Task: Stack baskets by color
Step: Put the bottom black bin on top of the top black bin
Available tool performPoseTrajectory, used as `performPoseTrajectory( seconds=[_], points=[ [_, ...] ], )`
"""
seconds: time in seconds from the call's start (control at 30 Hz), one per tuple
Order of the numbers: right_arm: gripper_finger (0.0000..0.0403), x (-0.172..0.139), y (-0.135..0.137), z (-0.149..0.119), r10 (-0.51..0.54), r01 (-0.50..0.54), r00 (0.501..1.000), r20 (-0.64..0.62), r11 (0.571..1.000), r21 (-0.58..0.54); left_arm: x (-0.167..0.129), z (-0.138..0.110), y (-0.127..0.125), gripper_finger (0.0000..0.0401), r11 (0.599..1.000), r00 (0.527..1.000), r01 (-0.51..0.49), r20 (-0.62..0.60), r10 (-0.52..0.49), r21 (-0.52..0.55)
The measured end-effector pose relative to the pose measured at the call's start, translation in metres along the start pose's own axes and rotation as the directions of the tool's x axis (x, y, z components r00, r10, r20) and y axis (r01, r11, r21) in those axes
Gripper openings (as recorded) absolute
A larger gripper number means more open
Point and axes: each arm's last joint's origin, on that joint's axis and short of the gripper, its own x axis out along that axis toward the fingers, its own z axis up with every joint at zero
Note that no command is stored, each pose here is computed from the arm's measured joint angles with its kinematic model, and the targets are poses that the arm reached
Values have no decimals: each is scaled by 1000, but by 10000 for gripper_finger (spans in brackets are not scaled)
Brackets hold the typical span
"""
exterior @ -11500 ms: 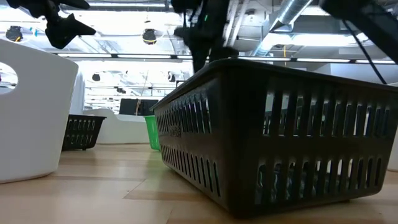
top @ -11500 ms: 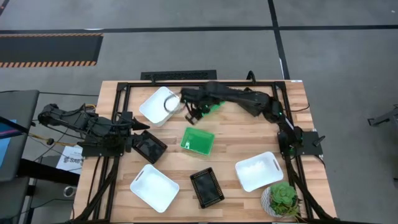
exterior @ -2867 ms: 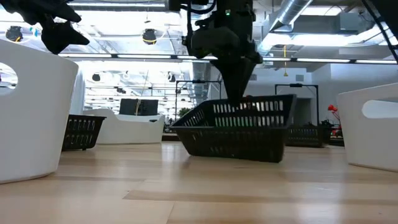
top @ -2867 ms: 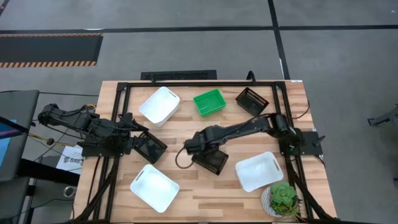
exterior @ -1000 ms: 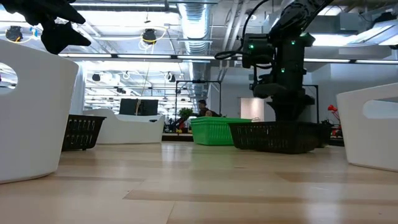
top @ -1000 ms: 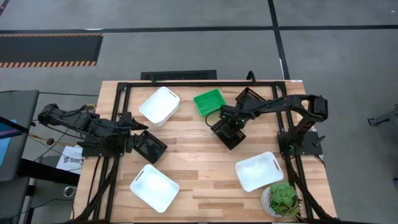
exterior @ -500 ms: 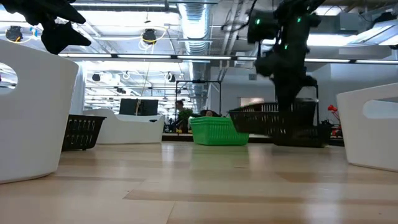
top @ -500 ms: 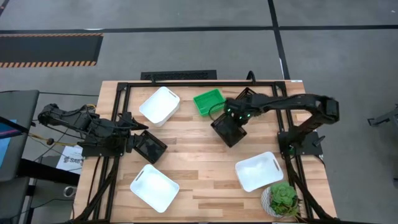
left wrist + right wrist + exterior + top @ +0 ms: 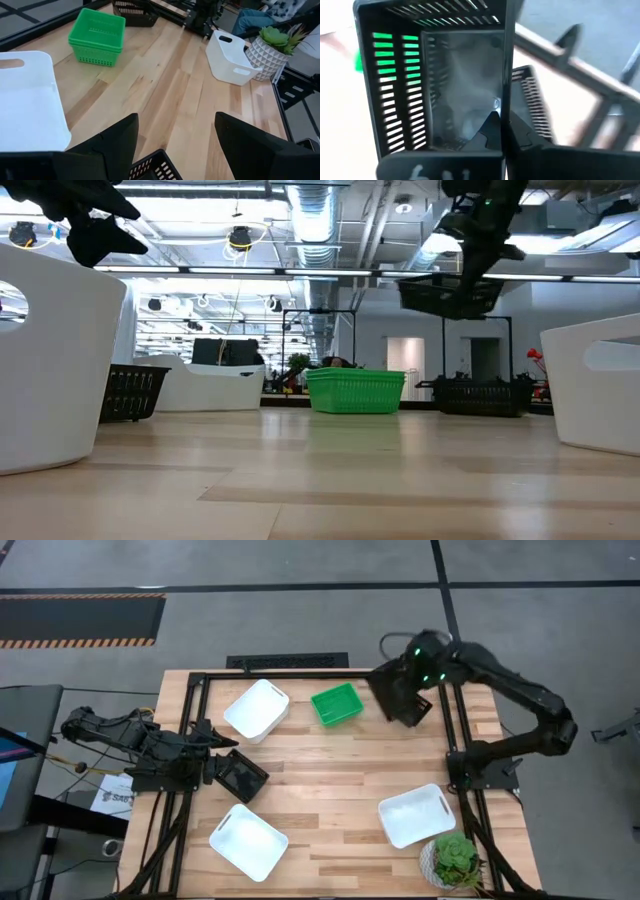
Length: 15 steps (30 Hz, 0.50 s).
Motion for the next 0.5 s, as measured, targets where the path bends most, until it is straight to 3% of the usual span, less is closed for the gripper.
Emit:
performPoseTrajectory(
  seconds=[0.3, 0.5],
  points=[
    [4, -4, -55, 9, -153, 151, 987, -50, 988, -36, 0, 0, 0, 254, 1000, 1000, -6, 4, 6, 0],
    [4, 3, -67, 13, -141, 136, 988, -60, 987, -83, 0, 1, 1, 254, 1000, 999, -29, 19, 29, -1]
  ],
)
